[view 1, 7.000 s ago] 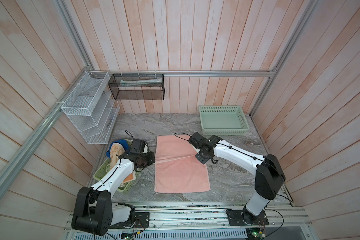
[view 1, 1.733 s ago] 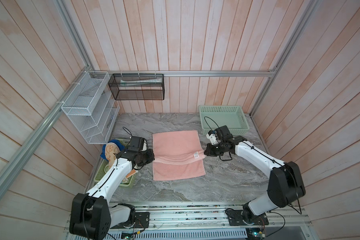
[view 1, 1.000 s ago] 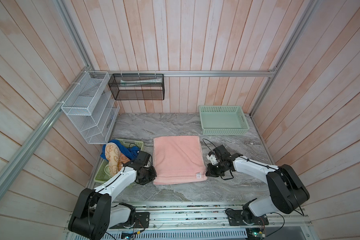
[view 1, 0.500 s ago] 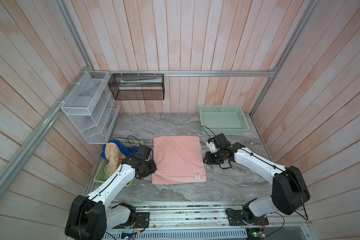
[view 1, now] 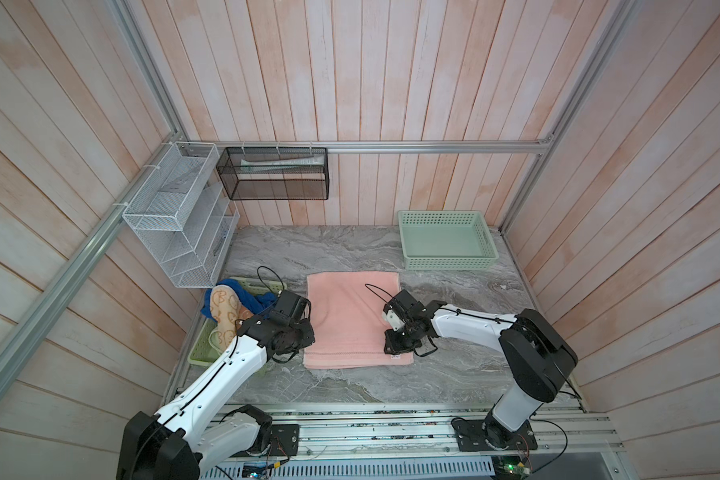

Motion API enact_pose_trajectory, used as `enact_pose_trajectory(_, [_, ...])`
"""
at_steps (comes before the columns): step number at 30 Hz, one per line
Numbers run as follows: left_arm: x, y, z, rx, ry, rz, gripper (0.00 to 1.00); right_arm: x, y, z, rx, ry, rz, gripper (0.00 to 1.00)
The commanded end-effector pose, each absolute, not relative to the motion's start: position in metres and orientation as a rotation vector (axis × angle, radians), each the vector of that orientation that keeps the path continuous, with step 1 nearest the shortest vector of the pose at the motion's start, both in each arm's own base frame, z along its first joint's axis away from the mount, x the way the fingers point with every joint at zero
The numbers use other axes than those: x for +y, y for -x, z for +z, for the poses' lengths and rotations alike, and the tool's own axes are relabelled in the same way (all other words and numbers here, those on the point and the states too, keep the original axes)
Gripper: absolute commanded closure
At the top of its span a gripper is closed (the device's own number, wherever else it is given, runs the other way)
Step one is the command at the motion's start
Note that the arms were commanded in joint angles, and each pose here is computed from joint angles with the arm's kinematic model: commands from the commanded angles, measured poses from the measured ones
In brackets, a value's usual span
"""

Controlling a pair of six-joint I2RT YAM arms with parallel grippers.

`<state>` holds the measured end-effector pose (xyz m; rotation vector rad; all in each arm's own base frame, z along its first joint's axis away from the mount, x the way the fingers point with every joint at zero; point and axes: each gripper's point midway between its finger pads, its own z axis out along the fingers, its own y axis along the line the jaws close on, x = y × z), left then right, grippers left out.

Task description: Fold and stack the towels

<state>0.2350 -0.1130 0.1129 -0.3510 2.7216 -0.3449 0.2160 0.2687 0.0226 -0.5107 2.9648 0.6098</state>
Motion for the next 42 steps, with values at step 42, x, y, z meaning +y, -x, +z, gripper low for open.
enact_pose_trajectory(42, [-0.147,-0.444,0.074,2.625,0.198,-0.611,0.46,0.160,-0.407,0.057,2.540,-0.032,0.430,0.50])
